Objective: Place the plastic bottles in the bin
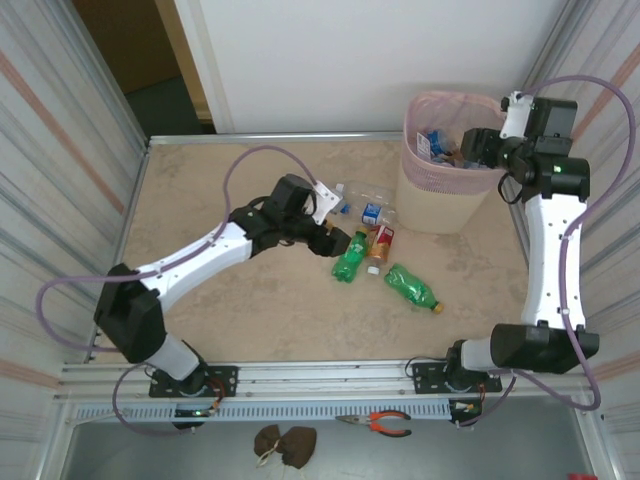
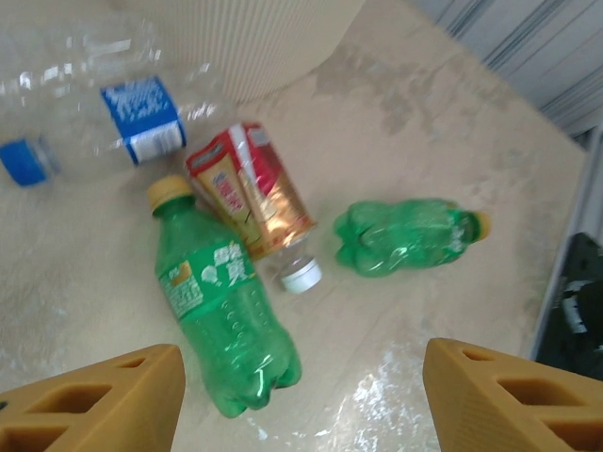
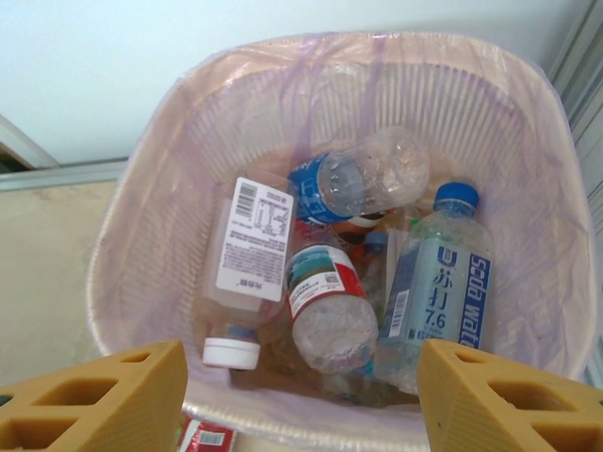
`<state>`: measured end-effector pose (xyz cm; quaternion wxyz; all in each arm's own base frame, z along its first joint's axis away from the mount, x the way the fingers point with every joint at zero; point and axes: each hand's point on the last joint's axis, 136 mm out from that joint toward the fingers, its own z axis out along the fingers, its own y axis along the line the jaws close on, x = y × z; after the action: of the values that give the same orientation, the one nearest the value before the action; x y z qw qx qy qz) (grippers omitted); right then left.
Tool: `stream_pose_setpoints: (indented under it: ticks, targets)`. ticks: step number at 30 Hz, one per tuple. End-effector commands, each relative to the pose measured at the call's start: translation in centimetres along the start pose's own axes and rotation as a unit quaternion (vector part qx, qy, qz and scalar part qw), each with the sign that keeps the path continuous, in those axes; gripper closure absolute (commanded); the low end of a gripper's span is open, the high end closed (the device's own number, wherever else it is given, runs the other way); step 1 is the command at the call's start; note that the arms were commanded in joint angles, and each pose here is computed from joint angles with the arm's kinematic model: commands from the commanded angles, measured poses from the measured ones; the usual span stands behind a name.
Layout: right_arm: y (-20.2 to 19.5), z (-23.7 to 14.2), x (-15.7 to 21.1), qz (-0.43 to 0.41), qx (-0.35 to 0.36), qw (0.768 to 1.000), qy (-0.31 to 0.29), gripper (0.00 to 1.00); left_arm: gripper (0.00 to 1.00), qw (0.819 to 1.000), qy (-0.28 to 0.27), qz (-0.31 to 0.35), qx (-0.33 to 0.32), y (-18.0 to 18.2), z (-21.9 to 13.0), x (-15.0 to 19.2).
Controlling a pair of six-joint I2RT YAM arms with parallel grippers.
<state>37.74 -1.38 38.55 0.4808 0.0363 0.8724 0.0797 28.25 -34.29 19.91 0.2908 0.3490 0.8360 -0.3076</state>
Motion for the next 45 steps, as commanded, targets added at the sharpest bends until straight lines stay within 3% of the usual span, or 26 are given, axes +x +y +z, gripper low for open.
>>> stream_pose_setpoints:
  ticks: [1,7,22,29,36,45]
  targets:
    - [0.7,-1.4,-0.1,0.012,-0.02,1.0,-0.019,0.35,0.31,0.996,0.045,-0.058,-0.05,1.7,1.3,1.6]
    - [0.6,-2.0,1.0,0.015,-0.018,1.0,-0.015,0.35,0.3,0.986,0.105,-0.113,-0.06,2.4,4.3,4.6]
    - [0.5,-2.7,1.5,0.011,-0.014,1.0,-0.018,0.35,0.19,0.978,0.148,-0.122,-0.084,2.9,9.5,7.3]
    - [0.5,-2.7,1.6,0.01,-0.015,1.0,-0.018,0.35,0.19,0.972,0.175,-0.131,-0.082,3.3,11.2,9.0]
    - [0.6,-2.2,1.9,0.011,-0.019,1.0,-0.011,0.35,0.22,0.969,0.194,-0.132,-0.076,3.1,12.0,10.3]
    - [0.6,-2.3,1.9,0.011,-0.019,1.0,-0.013,0.34,0.33,0.97,0.193,-0.129,-0.078,3.1,11.7,10.2]
